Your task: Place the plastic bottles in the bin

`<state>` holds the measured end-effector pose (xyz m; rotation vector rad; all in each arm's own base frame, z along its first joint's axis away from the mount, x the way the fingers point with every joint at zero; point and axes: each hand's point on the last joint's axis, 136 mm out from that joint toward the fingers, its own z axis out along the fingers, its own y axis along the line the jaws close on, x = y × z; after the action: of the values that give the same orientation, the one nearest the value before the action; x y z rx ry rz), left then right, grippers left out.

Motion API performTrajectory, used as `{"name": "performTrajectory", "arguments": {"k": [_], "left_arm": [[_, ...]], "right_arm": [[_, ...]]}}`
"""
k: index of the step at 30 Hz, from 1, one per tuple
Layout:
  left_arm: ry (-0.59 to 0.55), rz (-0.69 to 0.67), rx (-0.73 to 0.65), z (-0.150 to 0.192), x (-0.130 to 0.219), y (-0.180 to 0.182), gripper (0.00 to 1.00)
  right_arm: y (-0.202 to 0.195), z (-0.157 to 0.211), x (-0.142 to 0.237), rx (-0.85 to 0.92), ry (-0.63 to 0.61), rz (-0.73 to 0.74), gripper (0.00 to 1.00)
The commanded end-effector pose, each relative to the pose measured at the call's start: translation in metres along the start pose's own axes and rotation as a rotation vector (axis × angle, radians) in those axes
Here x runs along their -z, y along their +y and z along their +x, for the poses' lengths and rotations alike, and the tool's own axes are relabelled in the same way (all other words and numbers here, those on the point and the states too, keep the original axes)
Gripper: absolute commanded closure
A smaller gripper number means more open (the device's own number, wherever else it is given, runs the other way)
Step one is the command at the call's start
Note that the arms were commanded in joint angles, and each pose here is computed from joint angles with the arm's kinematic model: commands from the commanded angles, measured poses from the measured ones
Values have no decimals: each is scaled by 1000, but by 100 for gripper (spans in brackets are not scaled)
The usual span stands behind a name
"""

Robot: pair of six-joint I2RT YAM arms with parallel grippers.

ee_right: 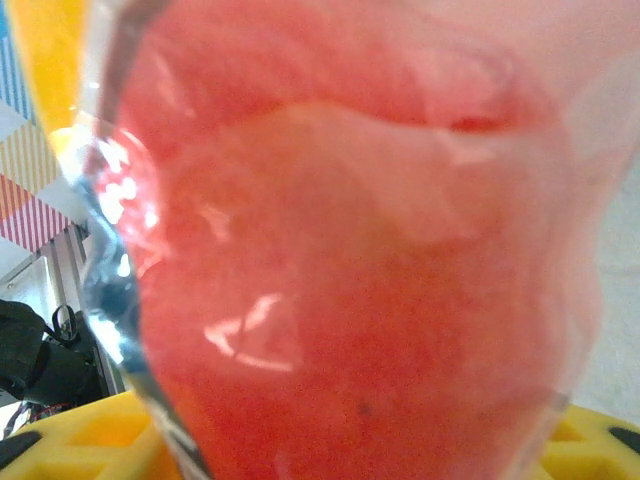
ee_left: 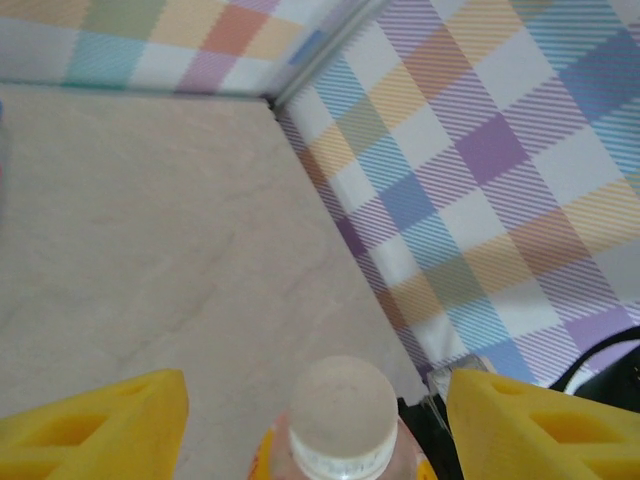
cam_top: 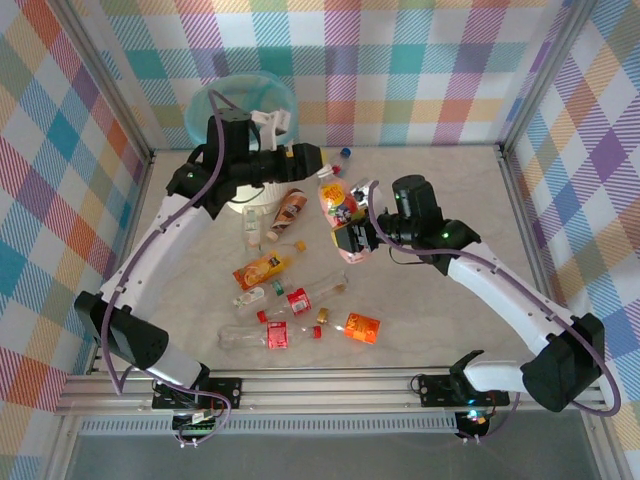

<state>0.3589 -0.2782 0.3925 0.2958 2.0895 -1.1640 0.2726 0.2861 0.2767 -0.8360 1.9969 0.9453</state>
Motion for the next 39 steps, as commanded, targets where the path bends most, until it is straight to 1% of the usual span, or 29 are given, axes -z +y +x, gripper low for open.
{"name": "performTrajectory", "arguments": {"k": [1,5,8,12,15,16,17,18,19,20,22,23,27,31,36,39], "left_arm": [[47,87,-9,5,-2,-24,33],[80,80,-12,13,-6,-24,40],[89,82,-11,16,-7,-24,51],[85,89,-17,14,-6,-26,70],[73,87,-20,11,-4,-28,73],[65,82,-24,8,-3,-28,74],[55,73,-25,6,-1,-29,78],[40,60,-31,2,1,-29,84],[19,39,-38,-2,4,-28,93],[-4,15,-44,-7,7,-26,100],[-67,-48,-69,-22,17,-23,100],[-104,-72,-91,-31,25,-23,100],[-266,-188,-183,-78,62,-21,100],[-422,-344,-254,-128,103,-5,100],[-565,-521,-300,-182,143,23,100],[-626,-597,-332,-209,156,39,100]], "right_arm": [[14,-12,4,74,-56,-49,44],[18,-16,7,89,-76,-57,44],[20,-17,7,99,-84,-63,43],[20,-17,8,98,-82,-59,41],[21,-17,8,96,-83,-57,39],[21,-18,9,96,-86,-56,38],[22,-20,10,95,-90,-53,36],[21,-23,11,91,-96,-47,32],[20,-27,12,85,-103,-33,27],[18,-31,12,76,-110,-16,20],[14,-42,16,59,-130,25,5],[13,-49,18,60,-143,38,0],[5,-71,28,51,-191,119,0],[0,-89,34,50,-231,168,0],[0,-101,30,49,-243,163,0],[-2,-105,23,27,-237,158,0]]}}
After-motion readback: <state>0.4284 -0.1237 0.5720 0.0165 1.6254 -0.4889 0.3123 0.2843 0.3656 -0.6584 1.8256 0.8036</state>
